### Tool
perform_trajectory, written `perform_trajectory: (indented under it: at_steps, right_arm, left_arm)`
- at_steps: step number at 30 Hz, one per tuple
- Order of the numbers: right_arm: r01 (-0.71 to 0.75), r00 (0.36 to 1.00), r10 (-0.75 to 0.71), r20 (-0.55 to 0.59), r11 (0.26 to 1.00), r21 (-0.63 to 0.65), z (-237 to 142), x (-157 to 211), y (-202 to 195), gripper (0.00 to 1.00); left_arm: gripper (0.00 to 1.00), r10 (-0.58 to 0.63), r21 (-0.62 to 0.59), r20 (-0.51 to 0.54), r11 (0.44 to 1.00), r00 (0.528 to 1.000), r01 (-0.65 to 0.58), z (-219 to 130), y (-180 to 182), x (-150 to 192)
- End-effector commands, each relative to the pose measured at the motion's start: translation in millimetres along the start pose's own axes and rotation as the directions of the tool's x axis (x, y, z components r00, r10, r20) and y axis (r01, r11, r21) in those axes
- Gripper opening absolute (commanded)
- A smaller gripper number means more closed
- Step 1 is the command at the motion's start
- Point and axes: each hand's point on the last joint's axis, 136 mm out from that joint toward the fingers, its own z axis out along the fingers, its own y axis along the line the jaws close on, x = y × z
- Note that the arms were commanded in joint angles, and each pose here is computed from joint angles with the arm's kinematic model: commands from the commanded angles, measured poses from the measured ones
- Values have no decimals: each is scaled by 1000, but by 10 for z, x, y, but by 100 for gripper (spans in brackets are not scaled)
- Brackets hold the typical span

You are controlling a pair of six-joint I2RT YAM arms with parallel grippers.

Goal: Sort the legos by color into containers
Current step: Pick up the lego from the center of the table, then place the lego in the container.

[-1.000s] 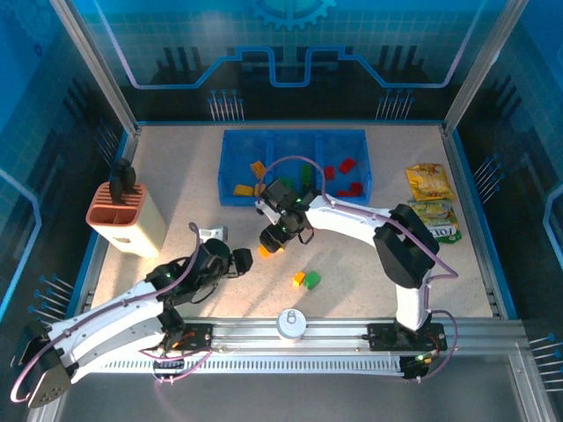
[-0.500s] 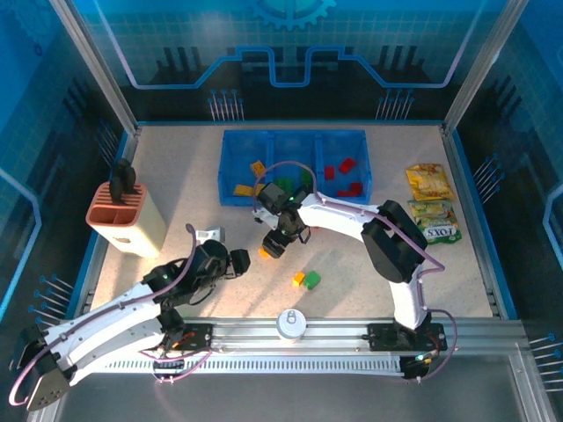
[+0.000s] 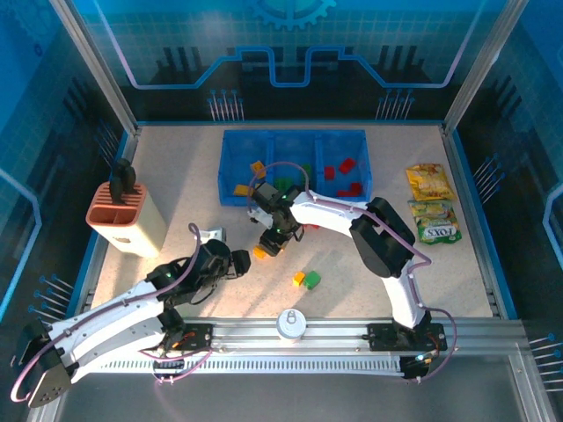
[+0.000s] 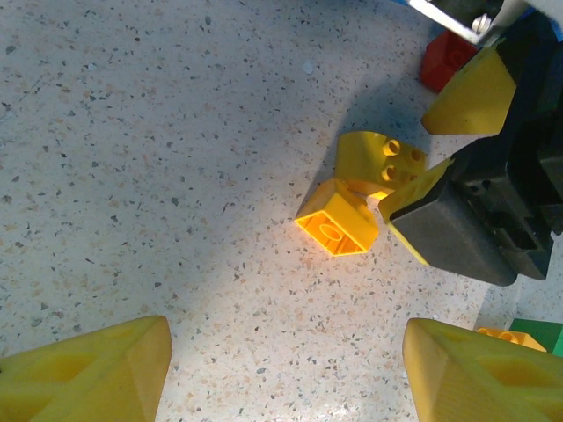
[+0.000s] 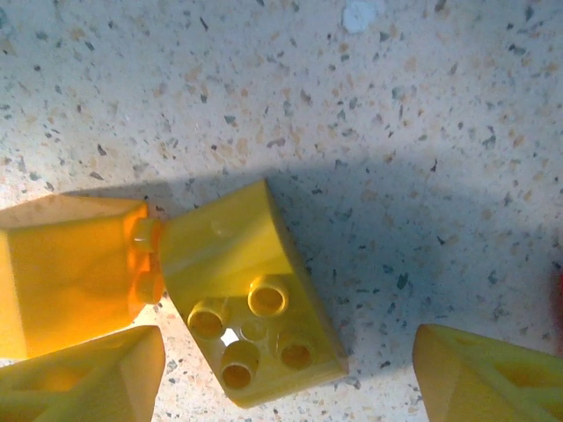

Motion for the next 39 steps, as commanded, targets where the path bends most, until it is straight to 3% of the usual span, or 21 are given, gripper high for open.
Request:
perform_trajectory:
  at_steps: [1, 5, 10, 17, 28, 34, 39]
  right_arm:
    - [21, 1000, -22, -22, 999, -44, 74, 3, 136, 67]
    - [25, 999, -26, -27, 998, -63, 98, 39, 214, 59]
    - [25, 999, -28, -36, 998, -62, 141, 93, 218, 59]
    - [19, 1000, -19, -7, 999, -30, 27, 20, 171, 37]
    - [-55, 960, 49, 275, 998, 16, -927, -897, -177, 35]
    - [-145, 943, 107, 315, 985, 99, -925, -1465, -617, 36]
    - [-250, 921, 187, 341, 957, 148, -780, -1669, -1043, 36]
  left_arm:
    - [71, 12, 1, 32, 1000, 999, -12, -14, -43, -87]
    - [71, 19, -4, 35, 1000, 999, -19, -6, -43, -95]
    - [71, 24, -9, 34, 1000, 999, -24, 10, -28, -85]
    - [71, 27, -15, 38, 1000, 999, -26, 2, -7, -85]
    - [71, 26, -18, 51, 1000, 998, -25, -31, 37, -93]
    - [72, 35, -3, 52, 999, 998, -35, -108, 42, -89]
    - [74, 84, 0, -6, 996, 996, -84, -122, 11, -15]
